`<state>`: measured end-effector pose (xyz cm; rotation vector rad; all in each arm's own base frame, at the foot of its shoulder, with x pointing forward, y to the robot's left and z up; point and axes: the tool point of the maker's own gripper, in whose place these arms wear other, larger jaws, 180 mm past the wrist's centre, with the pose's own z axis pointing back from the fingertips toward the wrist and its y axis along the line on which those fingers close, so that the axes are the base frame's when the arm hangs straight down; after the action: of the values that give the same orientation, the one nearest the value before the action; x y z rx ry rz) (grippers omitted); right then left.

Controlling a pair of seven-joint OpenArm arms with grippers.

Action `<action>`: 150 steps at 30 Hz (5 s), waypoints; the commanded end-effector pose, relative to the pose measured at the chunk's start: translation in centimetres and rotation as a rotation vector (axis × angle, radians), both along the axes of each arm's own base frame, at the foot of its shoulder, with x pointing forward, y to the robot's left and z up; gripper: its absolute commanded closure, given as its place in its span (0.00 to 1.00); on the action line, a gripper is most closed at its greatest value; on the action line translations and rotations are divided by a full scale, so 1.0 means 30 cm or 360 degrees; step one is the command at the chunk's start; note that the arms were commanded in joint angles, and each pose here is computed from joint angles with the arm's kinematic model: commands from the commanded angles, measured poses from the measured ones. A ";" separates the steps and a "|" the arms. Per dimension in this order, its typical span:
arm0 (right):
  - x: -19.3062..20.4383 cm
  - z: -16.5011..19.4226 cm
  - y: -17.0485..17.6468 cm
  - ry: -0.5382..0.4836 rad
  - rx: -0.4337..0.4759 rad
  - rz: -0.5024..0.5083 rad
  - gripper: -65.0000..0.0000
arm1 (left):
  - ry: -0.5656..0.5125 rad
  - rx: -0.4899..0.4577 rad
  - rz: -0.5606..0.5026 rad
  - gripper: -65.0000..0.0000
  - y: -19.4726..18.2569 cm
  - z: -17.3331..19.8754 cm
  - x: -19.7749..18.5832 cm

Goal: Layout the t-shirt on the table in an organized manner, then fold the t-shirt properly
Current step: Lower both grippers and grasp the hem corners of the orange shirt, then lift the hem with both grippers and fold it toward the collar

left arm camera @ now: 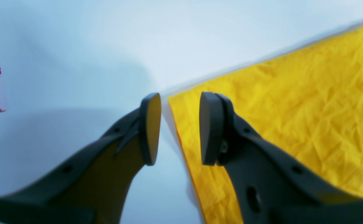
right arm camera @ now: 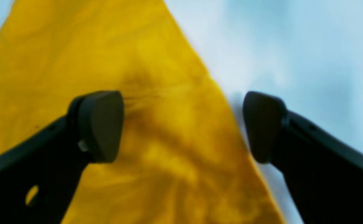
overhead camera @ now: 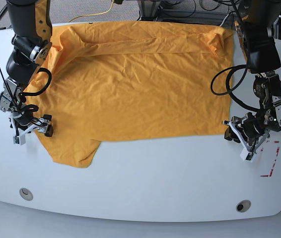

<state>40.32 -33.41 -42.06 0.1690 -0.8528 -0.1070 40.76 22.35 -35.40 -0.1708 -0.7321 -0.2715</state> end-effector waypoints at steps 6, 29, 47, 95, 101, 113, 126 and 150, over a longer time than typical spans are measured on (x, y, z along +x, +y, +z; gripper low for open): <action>0.012 0.006 0.024 -0.0014 0.0012 0.0022 0.14 | -0.0103 0.0022 0.0007 0.70 0.033 0.075 0.040; 0.037 0.032 0.024 -0.0074 0.0001 0.0021 0.89 | 0.0093 -0.0109 0.0251 0.70 0.102 -0.060 0.003; 0.031 0.023 0.031 -0.0070 0.0012 0.0020 0.89 | 0.0217 -0.0209 0.0349 0.49 0.075 -0.174 -0.031; 0.064 0.137 -0.020 -0.0131 -0.0155 0.0046 1.00 | -0.0017 -0.0252 0.0161 0.99 -0.135 -0.032 0.061; 0.061 0.216 -0.054 -0.0132 -0.0291 0.0062 1.00 | -0.0094 -0.0198 0.0123 0.99 -0.137 0.041 0.067; -0.005 0.275 -0.085 -0.0040 -0.0489 0.0082 1.00 | -0.0096 -0.0079 0.0089 0.99 -0.105 0.105 0.043; -0.154 0.304 -0.072 0.0066 -0.0724 0.0114 1.00 | 0.0032 0.0185 -0.0148 0.99 -0.081 0.074 -0.111; -0.448 0.263 0.045 0.0267 -0.0917 0.0199 1.00 | 0.0300 0.0529 -0.0407 0.98 -0.049 -0.019 -0.437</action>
<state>26.92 -31.61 -35.01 -0.2920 -0.6570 0.2402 27.33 19.46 -36.81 -0.0271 -0.4649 -0.5990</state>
